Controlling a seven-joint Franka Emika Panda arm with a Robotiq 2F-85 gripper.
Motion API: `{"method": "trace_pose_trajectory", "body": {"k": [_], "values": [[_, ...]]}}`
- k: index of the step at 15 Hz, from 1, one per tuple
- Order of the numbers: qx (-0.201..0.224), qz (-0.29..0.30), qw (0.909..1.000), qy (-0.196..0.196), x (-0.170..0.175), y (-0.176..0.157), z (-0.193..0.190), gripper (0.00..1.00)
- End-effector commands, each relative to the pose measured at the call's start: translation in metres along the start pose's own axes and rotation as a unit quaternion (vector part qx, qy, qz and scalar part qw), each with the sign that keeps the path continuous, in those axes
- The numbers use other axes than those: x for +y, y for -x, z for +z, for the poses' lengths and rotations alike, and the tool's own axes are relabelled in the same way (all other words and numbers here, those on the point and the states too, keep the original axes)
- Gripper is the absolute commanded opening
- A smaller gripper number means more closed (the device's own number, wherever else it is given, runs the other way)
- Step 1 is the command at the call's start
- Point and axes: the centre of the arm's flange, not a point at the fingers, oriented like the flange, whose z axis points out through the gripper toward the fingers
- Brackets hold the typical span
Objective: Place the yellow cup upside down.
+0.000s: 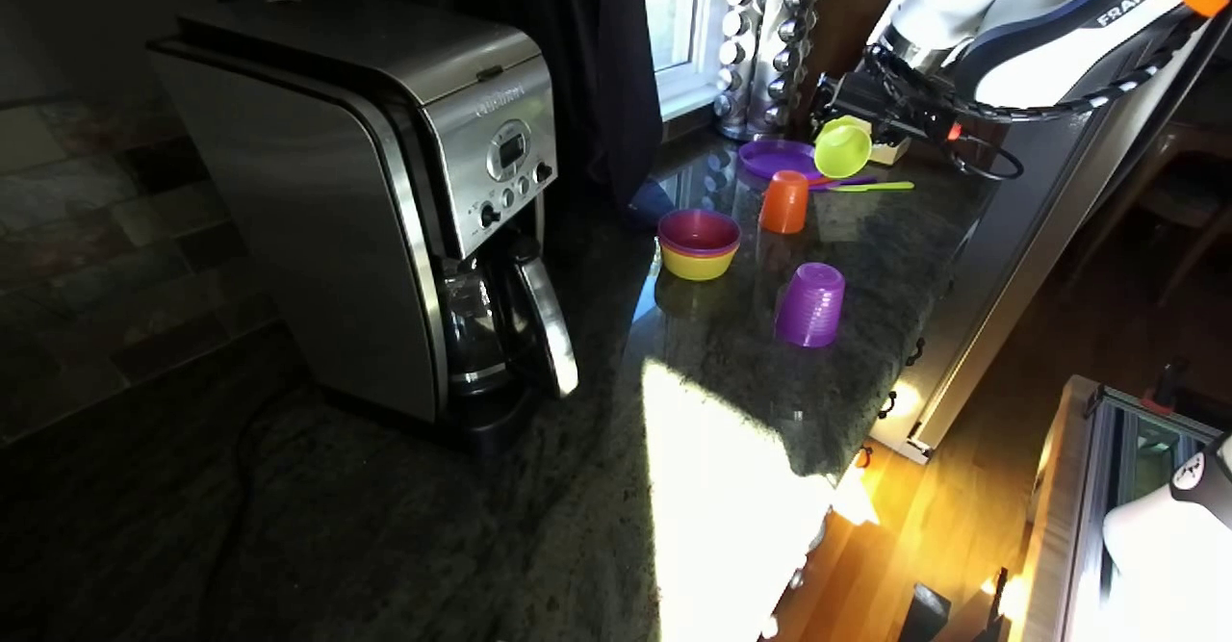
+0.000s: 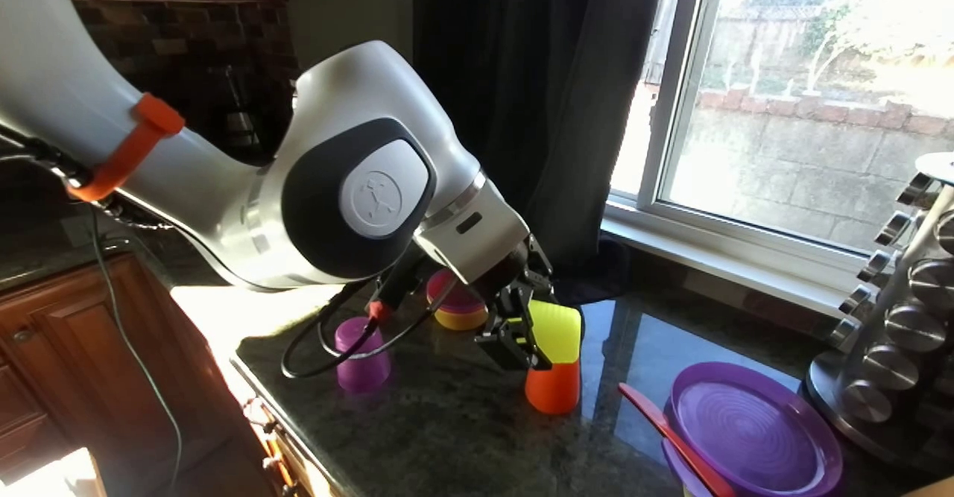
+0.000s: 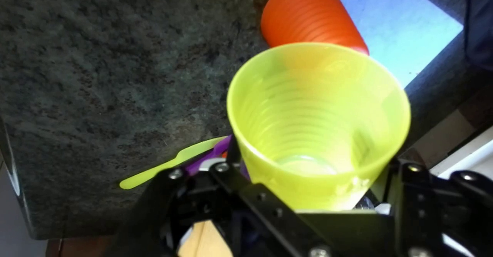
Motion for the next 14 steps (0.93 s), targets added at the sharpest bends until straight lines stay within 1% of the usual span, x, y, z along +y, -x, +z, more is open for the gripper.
{"method": "trace_pose_trajectory", "body": {"k": [1, 4, 9, 11, 14], "values": [[0.049, -0.011, 0.9987, -0.008, -0.004, 0.011, 0.000, 0.49], [0.090, -0.026, 0.9956, -0.007, -0.011, 0.021, -0.003, 0.49], [0.134, -0.040, 0.9901, 0.001, -0.025, 0.045, 0.001, 0.49], [0.160, -0.035, 0.9865, -0.001, -0.027, 0.055, 0.004, 0.49], [0.182, -0.035, 0.9826, -0.004, -0.031, 0.069, 0.008, 0.49]]}}
